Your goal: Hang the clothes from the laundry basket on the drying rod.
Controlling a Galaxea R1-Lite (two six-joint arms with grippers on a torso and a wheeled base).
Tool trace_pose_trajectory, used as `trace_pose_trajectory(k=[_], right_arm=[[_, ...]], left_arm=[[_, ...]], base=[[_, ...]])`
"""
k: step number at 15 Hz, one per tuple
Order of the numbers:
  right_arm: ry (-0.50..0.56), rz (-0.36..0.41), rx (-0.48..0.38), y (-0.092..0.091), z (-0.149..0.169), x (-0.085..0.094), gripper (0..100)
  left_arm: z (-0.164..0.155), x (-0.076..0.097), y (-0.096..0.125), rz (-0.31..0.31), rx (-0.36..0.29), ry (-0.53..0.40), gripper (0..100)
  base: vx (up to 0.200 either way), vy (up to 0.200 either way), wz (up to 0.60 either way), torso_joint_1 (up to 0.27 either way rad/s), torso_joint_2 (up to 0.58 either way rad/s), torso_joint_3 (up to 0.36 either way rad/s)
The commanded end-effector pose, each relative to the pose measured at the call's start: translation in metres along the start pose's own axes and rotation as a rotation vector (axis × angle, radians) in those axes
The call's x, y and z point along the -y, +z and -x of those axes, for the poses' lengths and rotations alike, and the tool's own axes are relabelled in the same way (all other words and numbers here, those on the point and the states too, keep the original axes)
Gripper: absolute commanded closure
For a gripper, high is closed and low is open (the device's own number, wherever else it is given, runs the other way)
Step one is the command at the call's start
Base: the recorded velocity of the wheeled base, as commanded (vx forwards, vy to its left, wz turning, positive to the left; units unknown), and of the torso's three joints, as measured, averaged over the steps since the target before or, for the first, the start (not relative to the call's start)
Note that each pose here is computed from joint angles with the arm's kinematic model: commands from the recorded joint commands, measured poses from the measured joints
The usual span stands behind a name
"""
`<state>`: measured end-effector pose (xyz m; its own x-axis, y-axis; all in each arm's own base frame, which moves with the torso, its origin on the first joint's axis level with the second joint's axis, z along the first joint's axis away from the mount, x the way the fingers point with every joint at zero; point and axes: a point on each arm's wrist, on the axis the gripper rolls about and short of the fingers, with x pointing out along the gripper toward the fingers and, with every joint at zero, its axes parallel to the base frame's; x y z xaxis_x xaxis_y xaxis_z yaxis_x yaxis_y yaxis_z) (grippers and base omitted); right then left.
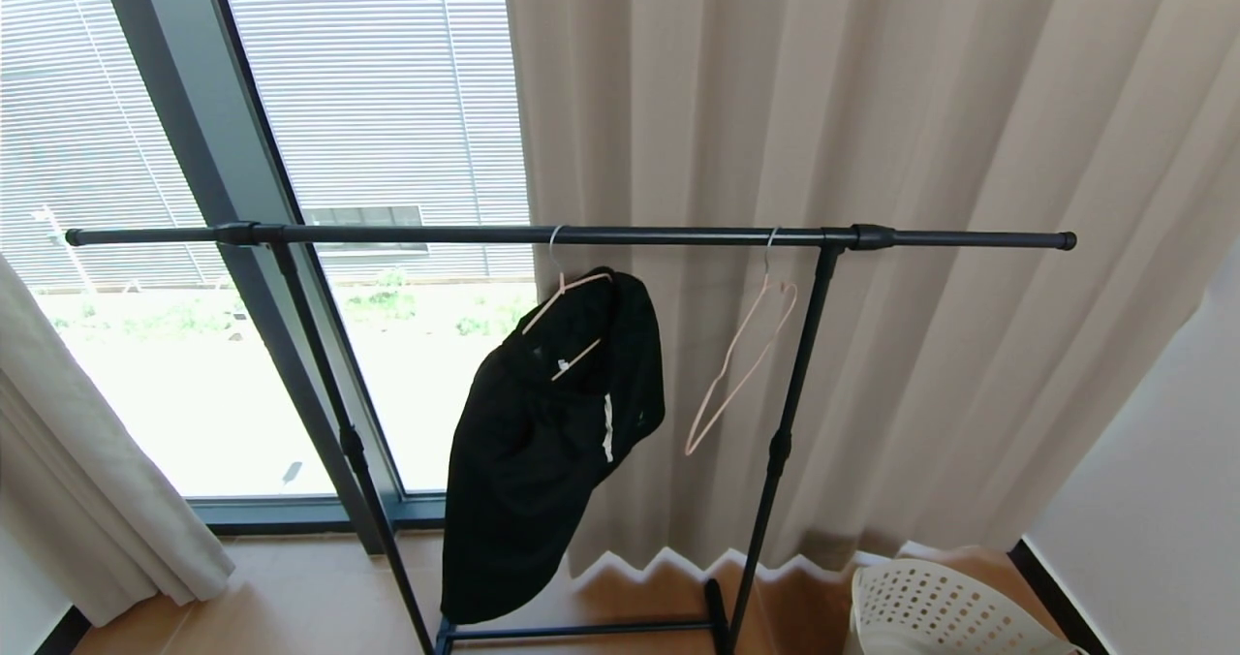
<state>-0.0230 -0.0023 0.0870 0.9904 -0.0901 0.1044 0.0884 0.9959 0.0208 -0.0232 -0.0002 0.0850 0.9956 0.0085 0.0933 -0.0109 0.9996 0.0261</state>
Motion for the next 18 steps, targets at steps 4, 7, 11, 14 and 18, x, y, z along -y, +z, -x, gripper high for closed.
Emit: trace_pose_trajectory(k=[4,7,11,14,18], right_arm=[[0.012,0.008,-0.005,-0.0003,-0.0002,-0.0003,0],[0.012,0.008,-0.005,-0.0003,-0.0002,-0.0003,0],[0.012,0.008,-0.002,-0.0001,-0.0001,-0.0003,0],[0.012,0.008,-0.002,-0.0001,-0.0001,-0.0003,0],[0.012,0.005,-0.001,0.0000,-0.0001,-0.0003,0]], left_arm=[[0.0000,0.0000,0.0000,0.002,0.000,-0.001,0],[0.0000,0.0000,0.0000,0.002,0.000,-0.001,0],[0.0000,0.0001,0.0000,0.002,0.000,-0.002,0],[0.0000,0.0001,0.0000,0.002,0.000,-0.002,0],[0.0000,0.0001,0.0000,0.003,0.000,-0.002,0]], base=[[0.000,0.000,0.00,0.000,0.00,0.000],[0.000,0.000,0.00,0.000,0.00,0.000],[0.000,0.000,0.00,0.000,0.00,0.000],[0.000,0.000,0.00,-0.028,0.04,0.033],[0.000,0.000,0.00,-0.135,0.32,0.168]])
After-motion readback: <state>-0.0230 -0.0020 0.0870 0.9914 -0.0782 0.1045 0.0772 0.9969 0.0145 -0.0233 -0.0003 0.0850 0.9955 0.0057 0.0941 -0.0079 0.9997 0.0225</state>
